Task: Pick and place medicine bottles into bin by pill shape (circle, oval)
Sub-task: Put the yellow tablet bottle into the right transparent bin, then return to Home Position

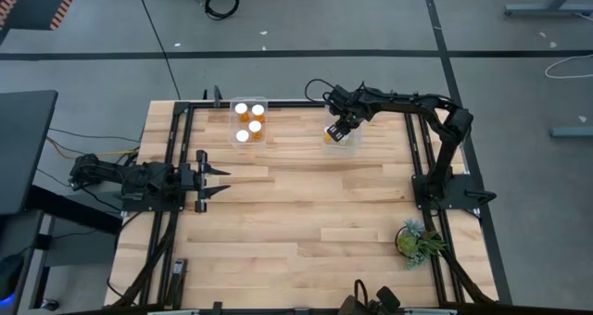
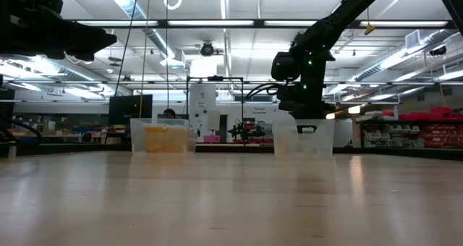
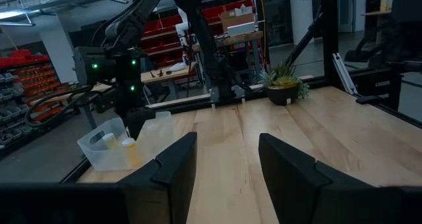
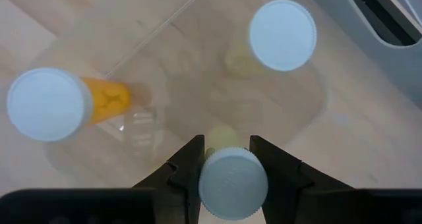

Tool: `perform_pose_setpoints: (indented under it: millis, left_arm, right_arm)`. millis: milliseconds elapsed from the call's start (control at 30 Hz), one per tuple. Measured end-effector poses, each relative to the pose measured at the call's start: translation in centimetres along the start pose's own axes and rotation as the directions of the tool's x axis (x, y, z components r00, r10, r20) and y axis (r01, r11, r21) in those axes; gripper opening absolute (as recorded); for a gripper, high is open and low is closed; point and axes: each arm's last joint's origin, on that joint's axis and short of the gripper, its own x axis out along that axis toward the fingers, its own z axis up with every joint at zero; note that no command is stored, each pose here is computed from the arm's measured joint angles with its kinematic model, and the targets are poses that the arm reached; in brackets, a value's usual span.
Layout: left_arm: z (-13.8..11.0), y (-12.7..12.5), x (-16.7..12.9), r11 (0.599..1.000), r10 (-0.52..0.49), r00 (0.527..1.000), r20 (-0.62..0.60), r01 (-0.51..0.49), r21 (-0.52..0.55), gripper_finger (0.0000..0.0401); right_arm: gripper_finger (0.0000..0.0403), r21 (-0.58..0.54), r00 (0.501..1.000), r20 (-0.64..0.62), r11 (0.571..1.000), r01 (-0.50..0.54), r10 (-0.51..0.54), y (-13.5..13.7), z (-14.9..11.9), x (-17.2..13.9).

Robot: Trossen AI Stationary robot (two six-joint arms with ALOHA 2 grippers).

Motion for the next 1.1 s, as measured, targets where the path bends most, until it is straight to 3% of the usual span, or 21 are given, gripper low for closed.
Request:
perform_pose_setpoints:
  millis: [1100]
  left_arm:
    - [0.01,0.01,0.0,1.0,0.0,1.0,0.001,0.0,0.0,0.0172]
  right_arm:
    - [0.0238,-0.009,1.0,0.01,1.0,-0.002,0.002,0.04,0.51,-0.6]
